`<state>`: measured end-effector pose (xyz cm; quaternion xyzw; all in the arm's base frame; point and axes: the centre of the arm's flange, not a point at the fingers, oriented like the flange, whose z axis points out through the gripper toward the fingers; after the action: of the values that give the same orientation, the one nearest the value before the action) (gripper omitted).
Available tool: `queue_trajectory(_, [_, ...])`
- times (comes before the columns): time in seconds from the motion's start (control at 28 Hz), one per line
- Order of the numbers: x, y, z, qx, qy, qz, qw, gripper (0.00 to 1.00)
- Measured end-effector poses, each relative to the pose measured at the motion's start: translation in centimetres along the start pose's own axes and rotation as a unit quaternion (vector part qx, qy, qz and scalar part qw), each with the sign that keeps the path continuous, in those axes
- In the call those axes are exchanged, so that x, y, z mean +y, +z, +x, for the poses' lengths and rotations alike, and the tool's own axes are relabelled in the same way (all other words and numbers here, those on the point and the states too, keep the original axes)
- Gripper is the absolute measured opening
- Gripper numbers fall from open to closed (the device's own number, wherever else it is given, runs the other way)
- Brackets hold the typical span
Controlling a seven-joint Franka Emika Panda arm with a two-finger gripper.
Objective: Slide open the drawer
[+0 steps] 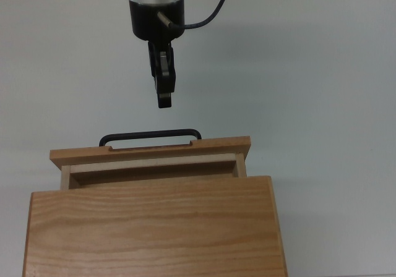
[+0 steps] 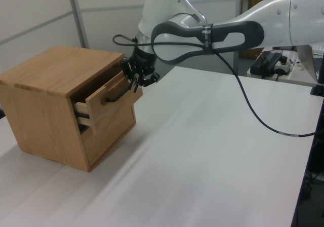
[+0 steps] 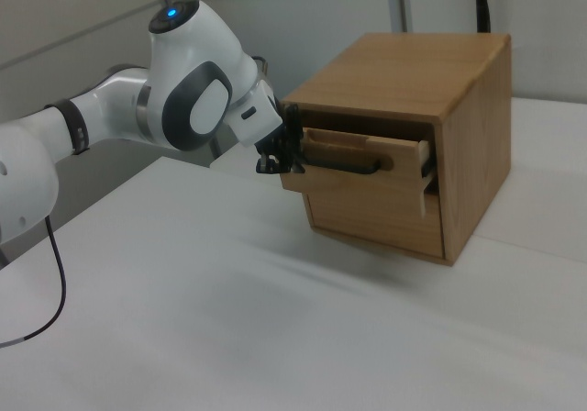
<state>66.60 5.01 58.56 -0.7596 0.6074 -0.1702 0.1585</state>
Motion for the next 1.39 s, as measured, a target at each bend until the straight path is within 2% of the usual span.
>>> queue_trajectory(0.07, [0.0, 0.0, 0.0, 0.0, 0.0, -0.001, 1.0, 0.17])
queue_trajectory(0.14, [0.0, 0.1, 0.0, 0.0, 0.0, -0.001, 1.0, 0.11])
queue_trajectory(0.25, [0.0, 0.1, 0.0, 0.0, 0.0, 0.001, 1.0, 0.13])
queue_trajectory(0.39, [-0.5, 0.0, 0.2, 0.003, 0.001, 0.024, 0.9997, 0.31])
queue_trajectory(0.54, [-0.7, 0.4, 0.3, 0.005, 0.001, 0.038, 0.9993, 0.43])
queue_trajectory(0.57, [-0.8, 0.8, 0.4, 0.006, 0.0, 0.039, 0.9992, 0.5])
queue_trajectory(0.64, [-0.8, 1.4, 0.6, 0.009, -0.002, 0.039, 0.9992, 0.56])
queue_trajectory(0.79, [-0.6, 3.0, 0.8, 0.014, -0.007, 0.033, 0.9993, 0.74])
queue_trajectory(0.93, [-0.4, 4.2, 0.9, 0.015, -0.007, 0.025, 0.9995, 0.86])
queue_trajectory(0.96, [-0.4, 4.5, 1.0, 0.015, -0.007, 0.023, 0.9996, 0.93])
queue_trajectory(1.04, [-0.3, 4.8, 1.1, 0.015, -0.008, 0.021, 0.9996, 0.97])
queue_trajectory(1.11, [-0.3, 5.0, 1.1, 0.016, -0.008, 0.02, 0.9996, 0.98])
queue_trajectory(1.36, [-0.3, 4.9, 1.2, 0.027, -0.019, 0.019, 0.9993, 0.68])
queue_trajectory(1.39, [-0.3, 4.9, 1.2, 0.028, -0.02, 0.019, 0.9992, 0.67])
